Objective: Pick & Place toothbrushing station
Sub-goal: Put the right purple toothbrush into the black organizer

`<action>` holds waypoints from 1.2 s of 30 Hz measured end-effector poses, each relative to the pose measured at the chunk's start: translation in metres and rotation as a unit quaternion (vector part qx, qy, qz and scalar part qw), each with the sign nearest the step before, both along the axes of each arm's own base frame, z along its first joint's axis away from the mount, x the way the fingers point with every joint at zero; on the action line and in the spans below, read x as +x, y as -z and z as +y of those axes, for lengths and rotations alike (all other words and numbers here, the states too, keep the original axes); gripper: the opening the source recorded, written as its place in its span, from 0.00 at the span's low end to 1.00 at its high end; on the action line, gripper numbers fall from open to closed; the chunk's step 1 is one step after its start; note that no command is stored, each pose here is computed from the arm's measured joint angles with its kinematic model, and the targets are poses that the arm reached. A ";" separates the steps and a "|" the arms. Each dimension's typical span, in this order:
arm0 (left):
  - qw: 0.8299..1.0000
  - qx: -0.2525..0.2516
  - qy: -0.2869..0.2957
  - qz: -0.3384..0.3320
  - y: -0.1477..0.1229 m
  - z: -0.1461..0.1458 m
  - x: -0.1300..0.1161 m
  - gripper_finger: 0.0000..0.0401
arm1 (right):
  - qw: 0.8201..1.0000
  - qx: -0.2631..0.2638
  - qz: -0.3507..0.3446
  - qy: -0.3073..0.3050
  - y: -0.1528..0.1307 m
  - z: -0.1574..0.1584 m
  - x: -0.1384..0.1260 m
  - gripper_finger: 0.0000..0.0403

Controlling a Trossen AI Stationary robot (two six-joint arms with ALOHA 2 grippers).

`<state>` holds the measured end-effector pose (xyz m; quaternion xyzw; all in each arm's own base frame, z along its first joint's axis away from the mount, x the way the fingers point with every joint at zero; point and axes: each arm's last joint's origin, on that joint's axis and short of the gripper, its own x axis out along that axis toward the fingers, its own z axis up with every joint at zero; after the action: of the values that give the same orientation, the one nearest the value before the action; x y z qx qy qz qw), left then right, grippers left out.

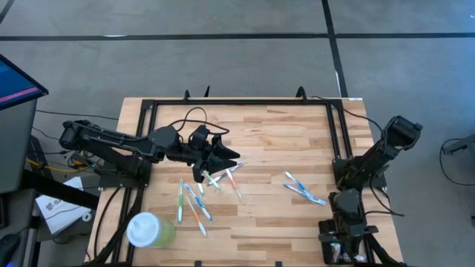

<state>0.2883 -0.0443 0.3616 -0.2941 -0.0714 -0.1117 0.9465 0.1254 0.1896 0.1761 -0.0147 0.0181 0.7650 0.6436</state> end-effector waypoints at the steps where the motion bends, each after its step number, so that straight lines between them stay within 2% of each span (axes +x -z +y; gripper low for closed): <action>1: 1.000 -0.001 0.000 0.000 0.000 0.000 0.000 0.42 | 1.000 0.000 0.001 0.000 0.000 0.000 0.000 0.06; 10: 1.000 -0.006 0.001 0.001 0.000 0.000 0.000 0.42 | 1.000 -0.004 0.010 -0.013 0.002 0.003 -0.003 0.08; 27: 1.000 -0.010 0.002 0.003 0.000 0.000 0.000 0.42 | 1.000 -0.016 0.015 0.011 0.005 0.006 -0.006 0.23; 36: 1.000 -0.009 0.009 0.003 0.000 0.000 0.000 0.42 | 0.999 -0.032 0.018 0.031 0.008 0.008 -0.009 0.38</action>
<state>0.2883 -0.0447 0.3613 -0.3033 -0.0668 -0.1184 0.9431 0.1166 0.1981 0.1685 -0.0206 0.0547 0.7440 0.6656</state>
